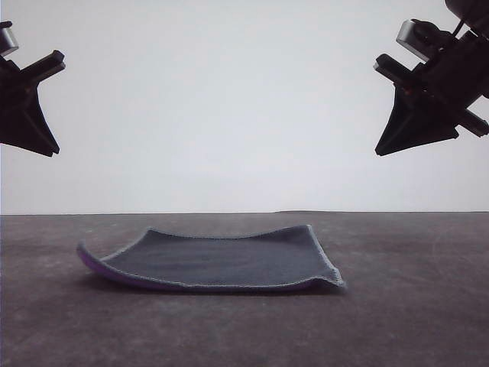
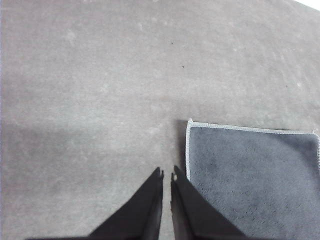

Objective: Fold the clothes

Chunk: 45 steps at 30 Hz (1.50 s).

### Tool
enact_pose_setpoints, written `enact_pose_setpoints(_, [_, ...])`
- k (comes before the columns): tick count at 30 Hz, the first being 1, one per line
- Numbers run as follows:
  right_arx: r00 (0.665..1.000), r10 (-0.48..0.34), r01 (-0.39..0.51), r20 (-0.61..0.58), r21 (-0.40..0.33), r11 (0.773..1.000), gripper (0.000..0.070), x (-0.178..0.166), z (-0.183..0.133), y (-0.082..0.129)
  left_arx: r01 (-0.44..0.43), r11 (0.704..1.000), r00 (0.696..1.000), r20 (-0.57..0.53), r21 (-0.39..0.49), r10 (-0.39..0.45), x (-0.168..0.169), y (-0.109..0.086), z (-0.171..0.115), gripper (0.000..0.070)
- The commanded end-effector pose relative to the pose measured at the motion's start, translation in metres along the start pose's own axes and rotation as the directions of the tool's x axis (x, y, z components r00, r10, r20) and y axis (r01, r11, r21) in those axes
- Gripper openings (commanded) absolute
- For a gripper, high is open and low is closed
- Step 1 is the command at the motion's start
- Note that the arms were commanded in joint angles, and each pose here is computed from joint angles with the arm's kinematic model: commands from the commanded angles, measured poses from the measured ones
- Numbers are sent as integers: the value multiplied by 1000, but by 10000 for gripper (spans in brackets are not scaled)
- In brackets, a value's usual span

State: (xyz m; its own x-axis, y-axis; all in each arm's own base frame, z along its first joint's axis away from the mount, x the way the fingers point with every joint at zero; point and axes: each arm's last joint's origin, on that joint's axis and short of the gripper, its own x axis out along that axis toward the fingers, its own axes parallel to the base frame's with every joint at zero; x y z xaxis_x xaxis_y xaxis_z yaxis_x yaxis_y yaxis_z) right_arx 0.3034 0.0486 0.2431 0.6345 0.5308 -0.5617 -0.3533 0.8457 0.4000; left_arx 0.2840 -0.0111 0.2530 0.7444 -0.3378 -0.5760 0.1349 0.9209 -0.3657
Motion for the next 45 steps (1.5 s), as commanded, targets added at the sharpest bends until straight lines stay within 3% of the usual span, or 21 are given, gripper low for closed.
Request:
enact_pose_setpoints(1, [1000,0,0,0,-36,999,23,3,4,0,9,1000,1000,9,23,-9,1,-2,5,18])
enact_pose_setpoints(3, [1000,0,0,-4,-38,999,99,3,4,0,9,1000,1000,9,24,-9,1,-2,5,32])
enact_pose_setpoints(5, [1000,0,-1,-8,-38,999,279,3,3,0,8,1000,1000,6,23,-9,1,-2,5,58])
enact_pose_setpoints(6, [1000,1,-1,-11,-37,999,400,3,3,0,8,1000,1000,4,22,-8,1,-2,5,102])
enact_pose_setpoints(7, [1000,1,-2,-13,-36,999,495,3,3,0,8,1000,1000,2,21,-8,1,-1,5,195])
enact_pose_setpoints(9, [1000,4,-5,-19,-35,999,575,4,2,1,10,1000,1000,-6,18,-10,1,-1,4,342])
enact_pose_setpoints(16, [999,37,-39,-39,-54,998,574,8,0,5,66,998,997,-32,15,-66,5,-3,2,350])
enact_pose_setpoints(21, [995,79,-83,-64,-55,995,574,24,-4,6,130,991,988,-88,-8,-130,27,0,-4,349])
enact_pose_setpoints(28, [977,184,-184,-104,14,983,573,55,-9,-1,188,981,961,-198,-45,-194,73,4,-9,350])
enact_pose_setpoints(45, [949,264,-243,-173,133,961,573,131,-2,-24,244,967,921,-296,-67,-253,166,1,11,349])
